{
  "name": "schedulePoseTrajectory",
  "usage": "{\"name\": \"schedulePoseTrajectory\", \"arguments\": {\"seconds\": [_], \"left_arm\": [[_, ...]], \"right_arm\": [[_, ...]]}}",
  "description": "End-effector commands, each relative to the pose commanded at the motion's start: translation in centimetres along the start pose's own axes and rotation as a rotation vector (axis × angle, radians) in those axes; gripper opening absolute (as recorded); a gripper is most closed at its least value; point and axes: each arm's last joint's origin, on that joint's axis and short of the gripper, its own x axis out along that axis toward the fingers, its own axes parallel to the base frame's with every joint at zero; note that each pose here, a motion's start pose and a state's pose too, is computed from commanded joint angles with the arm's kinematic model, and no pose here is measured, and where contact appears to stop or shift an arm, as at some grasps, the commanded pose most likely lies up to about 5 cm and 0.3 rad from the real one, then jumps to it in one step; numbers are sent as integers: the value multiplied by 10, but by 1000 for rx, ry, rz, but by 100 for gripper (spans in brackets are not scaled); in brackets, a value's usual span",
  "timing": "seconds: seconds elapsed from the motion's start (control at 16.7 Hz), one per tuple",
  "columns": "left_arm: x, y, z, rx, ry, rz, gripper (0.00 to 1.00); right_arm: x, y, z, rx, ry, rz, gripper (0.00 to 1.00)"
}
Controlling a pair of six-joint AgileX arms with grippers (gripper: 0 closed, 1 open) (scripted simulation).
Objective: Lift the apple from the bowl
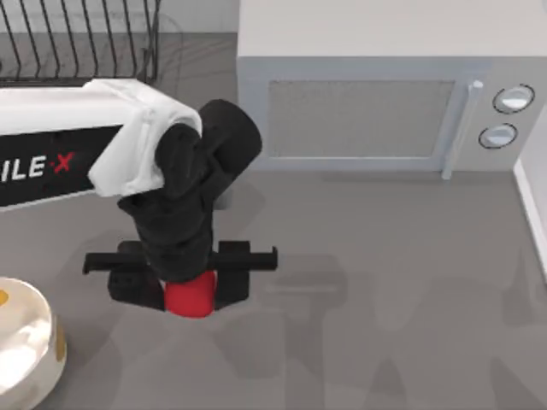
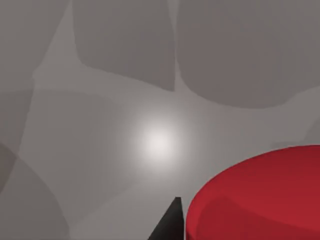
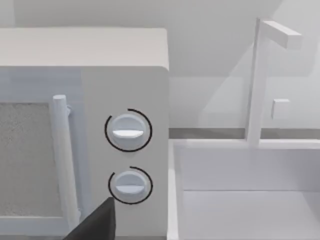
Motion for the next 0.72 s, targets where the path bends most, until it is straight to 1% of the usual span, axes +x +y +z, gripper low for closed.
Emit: {"name": "schedulePoseTrajectory", "arguments": {"seconds": [0.3,0.72], "left_arm": [[3,0,-1,0,2,1,0],[3,0,-1,0,2,1,53]], "right_arm": [[0,0,0,0,0,0,100],[0,0,0,0,0,0,100]]}}
